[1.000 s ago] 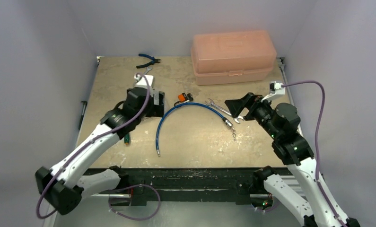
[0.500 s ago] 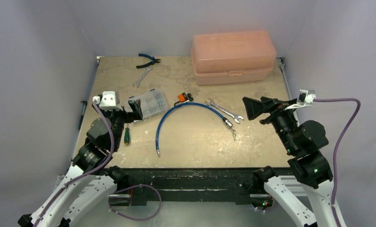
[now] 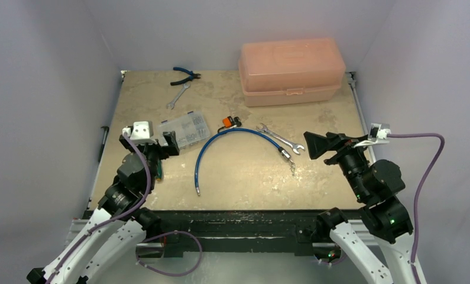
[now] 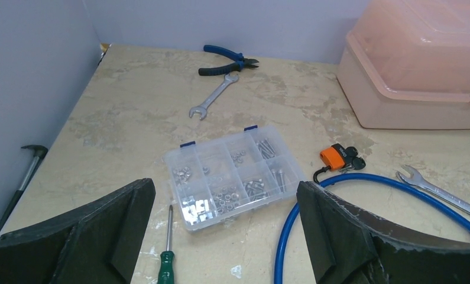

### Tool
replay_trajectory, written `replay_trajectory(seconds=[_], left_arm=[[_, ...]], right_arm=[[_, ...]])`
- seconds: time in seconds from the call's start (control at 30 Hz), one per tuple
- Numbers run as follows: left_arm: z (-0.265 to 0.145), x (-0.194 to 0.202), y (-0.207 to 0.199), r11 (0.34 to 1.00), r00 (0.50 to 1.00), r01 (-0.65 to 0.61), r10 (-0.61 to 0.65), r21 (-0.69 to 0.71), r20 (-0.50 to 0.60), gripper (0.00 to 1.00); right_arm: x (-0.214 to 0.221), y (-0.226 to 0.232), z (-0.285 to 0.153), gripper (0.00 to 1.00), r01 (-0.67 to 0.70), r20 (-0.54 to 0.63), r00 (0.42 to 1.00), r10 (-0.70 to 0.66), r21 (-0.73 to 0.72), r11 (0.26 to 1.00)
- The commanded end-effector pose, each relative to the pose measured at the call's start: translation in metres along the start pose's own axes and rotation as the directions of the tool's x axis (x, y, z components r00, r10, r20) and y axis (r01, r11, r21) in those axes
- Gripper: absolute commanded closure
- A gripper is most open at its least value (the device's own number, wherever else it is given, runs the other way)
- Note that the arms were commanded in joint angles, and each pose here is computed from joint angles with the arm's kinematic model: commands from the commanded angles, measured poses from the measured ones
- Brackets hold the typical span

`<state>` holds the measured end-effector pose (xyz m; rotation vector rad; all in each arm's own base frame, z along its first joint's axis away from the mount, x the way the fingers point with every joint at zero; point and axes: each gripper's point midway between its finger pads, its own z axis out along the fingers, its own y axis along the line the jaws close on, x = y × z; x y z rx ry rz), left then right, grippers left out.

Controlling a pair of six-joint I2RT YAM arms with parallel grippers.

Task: Unlock with the key

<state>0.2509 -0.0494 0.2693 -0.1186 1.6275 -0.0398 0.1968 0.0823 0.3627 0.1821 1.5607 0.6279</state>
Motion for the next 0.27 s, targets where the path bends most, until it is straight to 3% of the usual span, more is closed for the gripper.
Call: replay_trajectory(seconds=[0.0,0.23], left_arm=[[0.004,-0.008,-0.006,1.0,1.0,-0.009,0.008,0.016,0.016,0.01],[0.005,-0.007,-0.01,0.998,0.999,-0.037,0.036,0.042,0.019,0.01]], right_arm=[[-0.002,-0.009,0.007,0.01,0.004,0.02,1.0,-0.005,0.047,0.999],[-0.002,-0.008,0.017,0.01,0.02,-0.004,1.0,-0.019,0.059,0.998]])
